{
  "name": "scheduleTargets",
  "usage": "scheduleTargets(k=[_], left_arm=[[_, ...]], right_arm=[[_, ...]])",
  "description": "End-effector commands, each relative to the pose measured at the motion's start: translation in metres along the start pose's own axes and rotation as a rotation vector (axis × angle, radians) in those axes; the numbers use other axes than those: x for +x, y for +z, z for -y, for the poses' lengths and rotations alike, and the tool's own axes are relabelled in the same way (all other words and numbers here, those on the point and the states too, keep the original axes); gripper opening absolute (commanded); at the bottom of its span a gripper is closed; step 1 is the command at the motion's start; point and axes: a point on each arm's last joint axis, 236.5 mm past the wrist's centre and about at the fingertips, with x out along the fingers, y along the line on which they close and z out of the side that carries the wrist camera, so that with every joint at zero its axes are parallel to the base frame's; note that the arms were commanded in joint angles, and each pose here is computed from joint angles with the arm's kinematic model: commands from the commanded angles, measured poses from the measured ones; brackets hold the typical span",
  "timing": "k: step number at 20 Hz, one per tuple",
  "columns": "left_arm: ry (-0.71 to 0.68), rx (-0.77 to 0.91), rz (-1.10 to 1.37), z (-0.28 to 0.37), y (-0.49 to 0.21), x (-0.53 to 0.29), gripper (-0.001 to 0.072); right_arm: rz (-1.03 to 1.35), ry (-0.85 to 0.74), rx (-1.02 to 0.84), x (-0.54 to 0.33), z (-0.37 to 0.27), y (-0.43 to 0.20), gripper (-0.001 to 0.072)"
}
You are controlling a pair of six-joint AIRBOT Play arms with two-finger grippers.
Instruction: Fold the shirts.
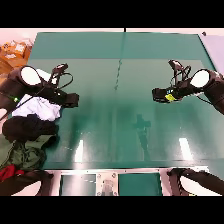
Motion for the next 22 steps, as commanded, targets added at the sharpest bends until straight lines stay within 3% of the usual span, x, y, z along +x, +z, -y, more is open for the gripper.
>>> scheduleTargets(k=[1, 16, 22], left_arm=[[0.000, 0.001, 0.000, 0.000, 0.000, 0.000, 0.0026], [0.000, 0.001, 0.001, 0.000, 0.000, 0.000, 0.0027], [0.008, -0.004, 0.268, -0.002, 0.062, -0.008, 0.0026]], right_arm=[[-0.001, 0.000, 0.000, 0.000, 0.000, 0.000, 0.0014], [-0.002, 0.017, 0.008, 0.000, -0.004, 0.000, 0.0014], [0.049, 0.021, 0.012, 0.003, -0.005, 0.012, 0.0016]])
